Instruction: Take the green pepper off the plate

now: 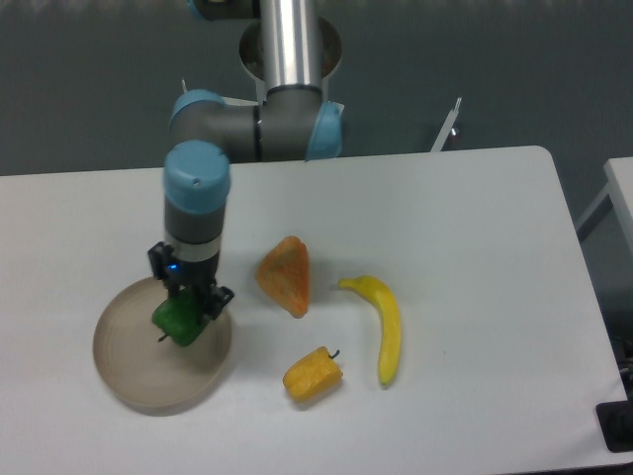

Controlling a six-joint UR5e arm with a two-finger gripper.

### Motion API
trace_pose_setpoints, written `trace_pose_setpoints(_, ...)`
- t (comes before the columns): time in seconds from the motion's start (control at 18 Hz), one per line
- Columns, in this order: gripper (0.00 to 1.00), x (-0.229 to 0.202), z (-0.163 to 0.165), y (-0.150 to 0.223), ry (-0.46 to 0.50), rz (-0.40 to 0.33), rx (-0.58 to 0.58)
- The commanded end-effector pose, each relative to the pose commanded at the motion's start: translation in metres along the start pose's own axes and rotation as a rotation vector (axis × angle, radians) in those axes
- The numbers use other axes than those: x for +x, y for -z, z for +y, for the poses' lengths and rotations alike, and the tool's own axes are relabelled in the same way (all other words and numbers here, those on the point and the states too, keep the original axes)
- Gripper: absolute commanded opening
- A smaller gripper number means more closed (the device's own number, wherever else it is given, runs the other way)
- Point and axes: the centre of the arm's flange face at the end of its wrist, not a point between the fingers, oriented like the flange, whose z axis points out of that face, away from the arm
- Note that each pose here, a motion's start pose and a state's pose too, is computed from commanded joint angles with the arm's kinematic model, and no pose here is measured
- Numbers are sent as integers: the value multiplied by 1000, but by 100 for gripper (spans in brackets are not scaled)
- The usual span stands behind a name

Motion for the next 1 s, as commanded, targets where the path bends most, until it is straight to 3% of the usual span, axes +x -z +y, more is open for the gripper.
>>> trace_pose_setpoints(0.17, 34, -36, 35, 33, -61, -4, -6)
trace_pose_setpoints(0.44, 34, -80, 73, 47, -115, -22, -5)
trace_pose_setpoints(1.0, 33, -94, 73, 61, -143, -80, -51)
